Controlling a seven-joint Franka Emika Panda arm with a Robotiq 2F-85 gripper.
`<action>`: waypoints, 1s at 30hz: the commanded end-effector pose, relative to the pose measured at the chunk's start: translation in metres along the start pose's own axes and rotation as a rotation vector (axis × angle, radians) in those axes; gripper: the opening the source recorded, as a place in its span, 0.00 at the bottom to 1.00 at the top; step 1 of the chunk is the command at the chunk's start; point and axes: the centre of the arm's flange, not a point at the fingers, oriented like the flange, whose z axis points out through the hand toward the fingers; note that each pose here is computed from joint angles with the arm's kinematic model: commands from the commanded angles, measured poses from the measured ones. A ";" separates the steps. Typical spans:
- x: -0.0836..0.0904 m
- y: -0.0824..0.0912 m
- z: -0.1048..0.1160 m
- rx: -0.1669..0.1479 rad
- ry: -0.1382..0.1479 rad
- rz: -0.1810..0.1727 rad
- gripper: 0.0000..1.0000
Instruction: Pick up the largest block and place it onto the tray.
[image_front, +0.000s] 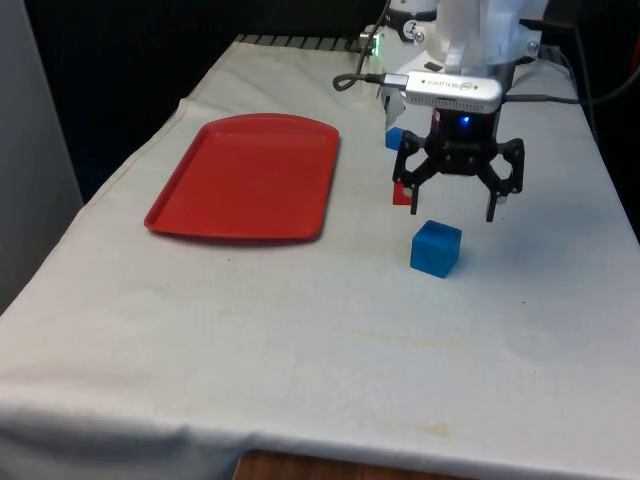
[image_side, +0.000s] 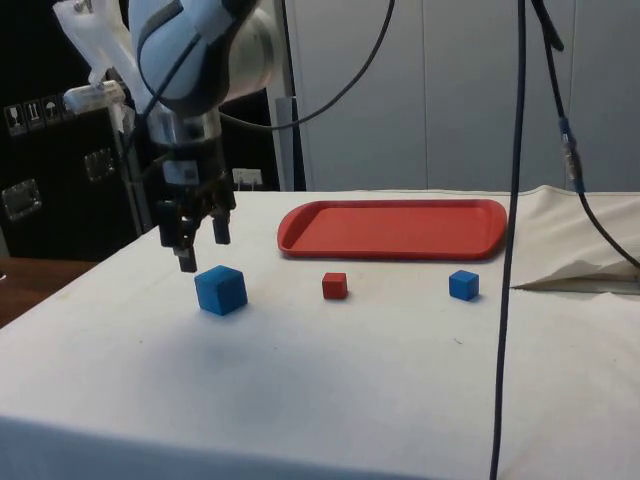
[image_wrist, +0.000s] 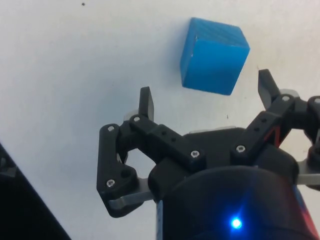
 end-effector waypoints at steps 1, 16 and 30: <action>0.000 0.000 0.001 -0.002 0.001 0.003 1.00; -0.001 0.000 0.026 -0.028 0.003 0.069 1.00; -0.003 0.000 0.048 -0.052 0.018 0.114 1.00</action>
